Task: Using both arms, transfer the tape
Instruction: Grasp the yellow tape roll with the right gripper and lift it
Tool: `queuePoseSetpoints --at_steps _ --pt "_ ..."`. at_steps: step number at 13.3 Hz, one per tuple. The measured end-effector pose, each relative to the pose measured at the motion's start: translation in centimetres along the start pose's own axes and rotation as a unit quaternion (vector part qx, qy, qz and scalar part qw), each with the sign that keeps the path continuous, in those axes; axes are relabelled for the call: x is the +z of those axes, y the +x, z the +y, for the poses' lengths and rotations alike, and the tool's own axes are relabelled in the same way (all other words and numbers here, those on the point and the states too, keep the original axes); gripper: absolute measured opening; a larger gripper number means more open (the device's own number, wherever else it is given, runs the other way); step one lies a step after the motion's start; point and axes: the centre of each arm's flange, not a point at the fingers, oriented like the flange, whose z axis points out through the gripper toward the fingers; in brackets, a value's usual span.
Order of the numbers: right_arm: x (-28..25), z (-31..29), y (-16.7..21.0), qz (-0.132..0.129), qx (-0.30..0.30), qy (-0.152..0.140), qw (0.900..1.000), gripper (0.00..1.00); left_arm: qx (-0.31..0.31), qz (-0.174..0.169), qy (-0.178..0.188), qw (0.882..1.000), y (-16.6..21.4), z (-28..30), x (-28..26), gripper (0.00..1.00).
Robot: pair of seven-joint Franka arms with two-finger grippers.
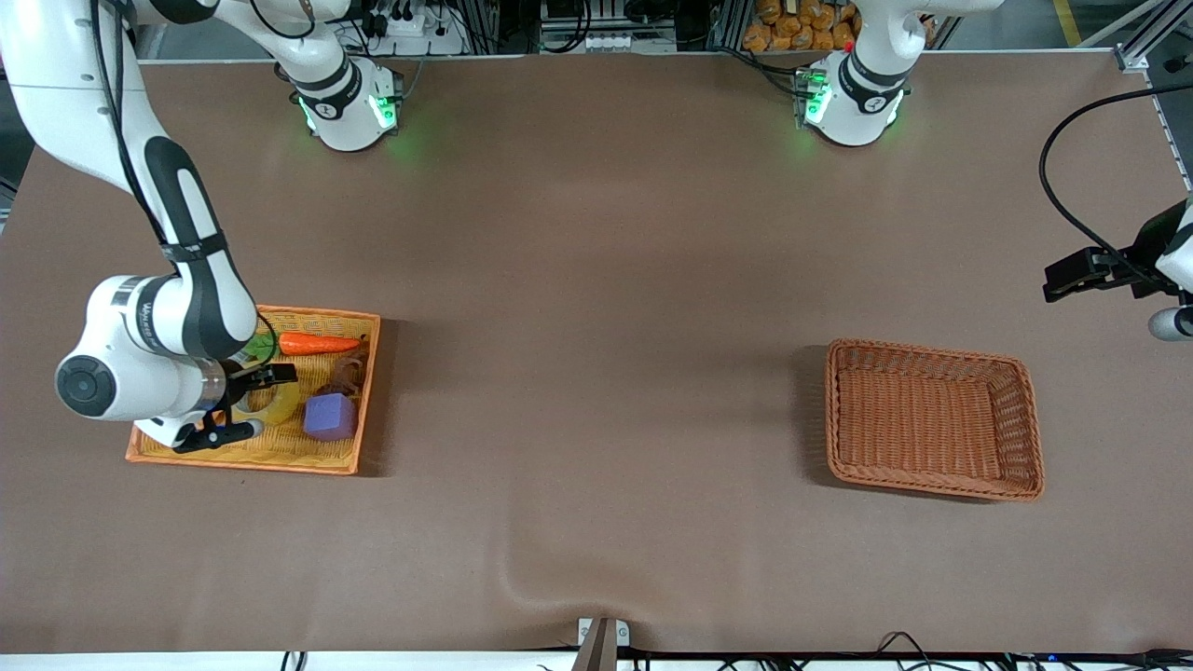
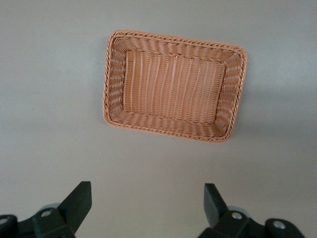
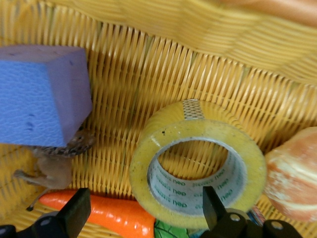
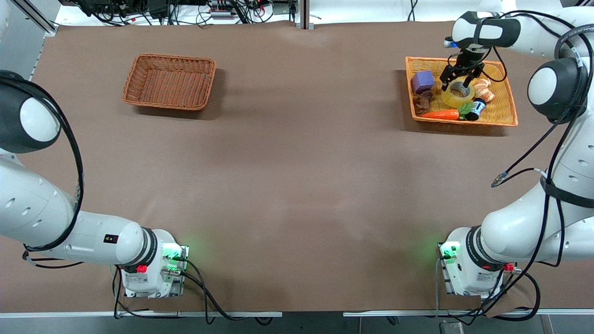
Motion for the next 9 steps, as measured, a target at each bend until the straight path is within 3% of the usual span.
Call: queuePoseSetpoints --at_steps 3,9 --pt "1.7 0.1 0.4 -0.005 0.000 0.001 1.000 0.95 0.003 -0.006 0.002 1.000 0.6 0.4 1.0 1.00" --pt "1.6 0.1 0.8 0.000 -0.001 0.001 1.000 0.28 0.014 -0.009 0.004 1.000 2.0 1.8 3.0 1.00"
